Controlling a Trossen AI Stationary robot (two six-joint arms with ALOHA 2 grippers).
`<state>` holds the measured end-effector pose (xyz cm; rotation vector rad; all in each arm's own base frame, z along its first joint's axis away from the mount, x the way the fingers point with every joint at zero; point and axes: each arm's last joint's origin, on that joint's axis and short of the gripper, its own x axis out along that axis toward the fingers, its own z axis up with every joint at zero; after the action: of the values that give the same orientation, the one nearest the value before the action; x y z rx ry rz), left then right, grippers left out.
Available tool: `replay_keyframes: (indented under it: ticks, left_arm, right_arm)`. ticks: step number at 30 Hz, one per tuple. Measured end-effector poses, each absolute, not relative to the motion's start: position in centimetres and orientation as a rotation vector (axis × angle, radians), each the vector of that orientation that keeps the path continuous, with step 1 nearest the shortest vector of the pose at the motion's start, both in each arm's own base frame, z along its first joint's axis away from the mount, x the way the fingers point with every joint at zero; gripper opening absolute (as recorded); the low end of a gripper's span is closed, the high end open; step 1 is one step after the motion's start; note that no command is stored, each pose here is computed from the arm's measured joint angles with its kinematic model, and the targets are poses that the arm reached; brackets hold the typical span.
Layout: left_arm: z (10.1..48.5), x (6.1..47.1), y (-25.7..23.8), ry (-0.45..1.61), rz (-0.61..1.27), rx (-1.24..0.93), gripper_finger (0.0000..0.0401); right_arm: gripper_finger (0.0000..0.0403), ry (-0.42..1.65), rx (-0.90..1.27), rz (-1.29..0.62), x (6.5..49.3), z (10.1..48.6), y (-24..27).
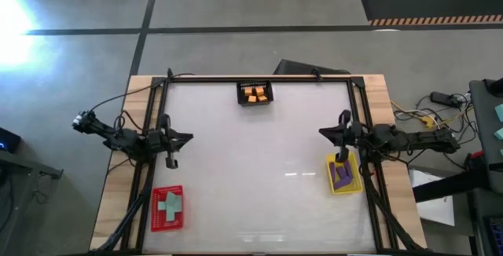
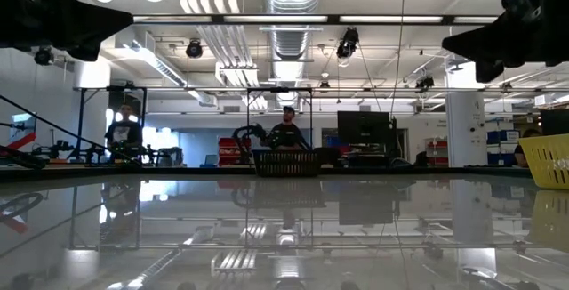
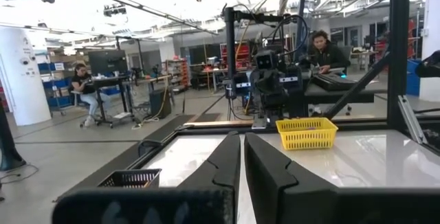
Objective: Sort & place blocks by color
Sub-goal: Return to Home Position
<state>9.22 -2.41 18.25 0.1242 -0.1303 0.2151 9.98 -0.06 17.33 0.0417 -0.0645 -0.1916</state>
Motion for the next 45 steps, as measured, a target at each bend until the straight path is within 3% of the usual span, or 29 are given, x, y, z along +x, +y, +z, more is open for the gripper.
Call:
replay_keyframes:
  ticks: [13,45]
  left_arm:
    - [18.2,9.23,-2.41,-0.129,0.215,0.125,0.0006]
    - [18.15,9.24,-2.42,-0.127,0.215,0.126,0.0006]
  right_arm:
    - [0.0009,0.027,0.024,-0.193,10.23,16.5,-0.04]
    - [0.0009,0.033,-0.006,-0.193,10.23,16.46,-0.04]
